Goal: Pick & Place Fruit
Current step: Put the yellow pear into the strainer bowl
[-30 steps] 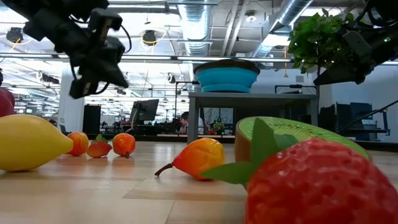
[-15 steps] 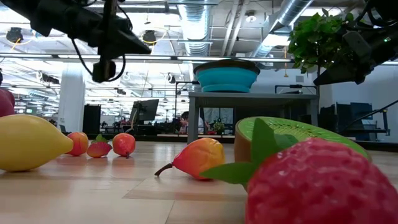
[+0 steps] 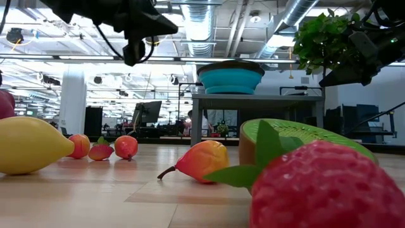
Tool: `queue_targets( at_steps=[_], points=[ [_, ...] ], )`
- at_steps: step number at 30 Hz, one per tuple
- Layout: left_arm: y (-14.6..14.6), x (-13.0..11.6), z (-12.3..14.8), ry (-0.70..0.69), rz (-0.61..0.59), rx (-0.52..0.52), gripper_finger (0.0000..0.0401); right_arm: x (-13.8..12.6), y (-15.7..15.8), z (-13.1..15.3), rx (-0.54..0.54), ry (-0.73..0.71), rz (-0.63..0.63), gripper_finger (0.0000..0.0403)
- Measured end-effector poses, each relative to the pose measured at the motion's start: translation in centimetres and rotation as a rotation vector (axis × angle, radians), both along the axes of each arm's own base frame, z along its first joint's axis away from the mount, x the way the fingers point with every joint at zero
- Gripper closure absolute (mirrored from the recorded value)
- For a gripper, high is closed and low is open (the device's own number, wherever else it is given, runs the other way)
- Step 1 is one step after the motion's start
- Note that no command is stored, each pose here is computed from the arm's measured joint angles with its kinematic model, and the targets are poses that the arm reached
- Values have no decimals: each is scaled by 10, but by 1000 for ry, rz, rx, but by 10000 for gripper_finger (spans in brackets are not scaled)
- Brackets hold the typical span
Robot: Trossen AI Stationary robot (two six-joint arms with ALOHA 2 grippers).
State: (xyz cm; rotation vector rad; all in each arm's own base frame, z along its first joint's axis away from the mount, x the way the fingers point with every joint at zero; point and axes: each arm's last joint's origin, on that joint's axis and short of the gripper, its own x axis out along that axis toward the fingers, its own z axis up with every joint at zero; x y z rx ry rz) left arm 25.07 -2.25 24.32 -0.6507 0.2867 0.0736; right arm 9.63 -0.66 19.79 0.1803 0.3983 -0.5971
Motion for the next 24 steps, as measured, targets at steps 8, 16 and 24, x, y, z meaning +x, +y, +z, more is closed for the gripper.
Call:
queue_targets(
  at_steps=[8,16,24],
  points=[
    [0,1,-7,93,53,-33,398,0,0,0,0,0,0,403],
    [-5,39,14,73,-68,110,398,0,0,0,0,0,0,403],
    [-2,25,-16,473,-36,195,398,0,0,0,0,1,0,403]
  ],
)
